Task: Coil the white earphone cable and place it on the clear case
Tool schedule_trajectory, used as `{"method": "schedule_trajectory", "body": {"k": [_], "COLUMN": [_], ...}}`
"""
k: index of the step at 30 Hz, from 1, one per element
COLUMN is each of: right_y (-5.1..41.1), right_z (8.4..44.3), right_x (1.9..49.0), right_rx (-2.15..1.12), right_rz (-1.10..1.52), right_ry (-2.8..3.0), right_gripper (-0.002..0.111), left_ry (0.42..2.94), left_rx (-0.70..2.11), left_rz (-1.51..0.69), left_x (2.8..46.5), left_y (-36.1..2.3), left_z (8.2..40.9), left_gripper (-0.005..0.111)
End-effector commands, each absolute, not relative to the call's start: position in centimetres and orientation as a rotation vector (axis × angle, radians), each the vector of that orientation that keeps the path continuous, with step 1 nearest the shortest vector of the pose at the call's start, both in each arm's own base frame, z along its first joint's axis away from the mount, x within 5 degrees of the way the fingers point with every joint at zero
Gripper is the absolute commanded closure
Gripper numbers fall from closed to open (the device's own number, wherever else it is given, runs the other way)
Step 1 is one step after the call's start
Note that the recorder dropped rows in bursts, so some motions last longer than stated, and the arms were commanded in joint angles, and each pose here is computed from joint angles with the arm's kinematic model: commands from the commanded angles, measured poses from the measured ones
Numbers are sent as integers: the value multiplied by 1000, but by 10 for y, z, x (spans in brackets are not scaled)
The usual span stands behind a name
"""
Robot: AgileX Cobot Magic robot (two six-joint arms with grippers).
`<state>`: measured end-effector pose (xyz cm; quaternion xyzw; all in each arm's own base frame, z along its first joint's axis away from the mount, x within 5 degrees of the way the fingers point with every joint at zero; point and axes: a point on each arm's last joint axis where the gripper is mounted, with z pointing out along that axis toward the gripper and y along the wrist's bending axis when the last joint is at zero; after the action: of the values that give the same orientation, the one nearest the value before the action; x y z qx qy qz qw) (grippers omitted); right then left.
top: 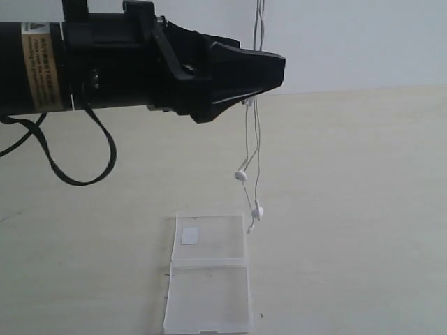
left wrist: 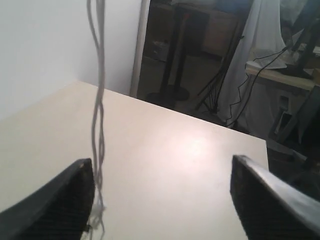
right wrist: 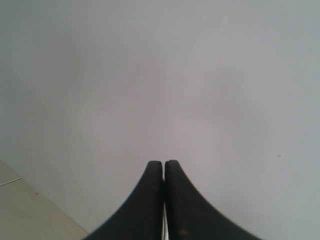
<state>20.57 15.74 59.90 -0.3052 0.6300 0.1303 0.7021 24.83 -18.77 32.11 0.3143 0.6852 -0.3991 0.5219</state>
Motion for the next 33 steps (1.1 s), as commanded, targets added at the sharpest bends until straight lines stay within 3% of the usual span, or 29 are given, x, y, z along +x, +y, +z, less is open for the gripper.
{"method": "schedule_trajectory", "body": {"k": [1, 4, 7, 12, 23, 33], "right_y": [156, 156, 156, 156, 146, 87], "right_z": [600, 599, 599, 598, 603, 600], "right_x": [206, 206, 206, 205, 202, 167], "right_rx": [-655, -658, -660, -666, -627, -511], "right_rz": [305, 304, 304, 298, 219, -29], "right_ry": [1411, 1417, 1421, 1437, 1420, 1670], "right_gripper": [108, 108, 108, 108, 108, 108], "left_ry": [1637, 1642, 1654, 1670, 1710, 1734], "left_rx": [777, 781, 781, 784, 740, 654], "left_rz": [-900, -897, -899, -933, -942, -902], "left_x": [260, 266, 269, 266, 266, 265], "left_y": [-194, -197, -198, -199, -197, -189], "left_z": [317, 315, 311, 312, 313, 321], "left_gripper": [34, 35, 49, 106, 107, 107]}}
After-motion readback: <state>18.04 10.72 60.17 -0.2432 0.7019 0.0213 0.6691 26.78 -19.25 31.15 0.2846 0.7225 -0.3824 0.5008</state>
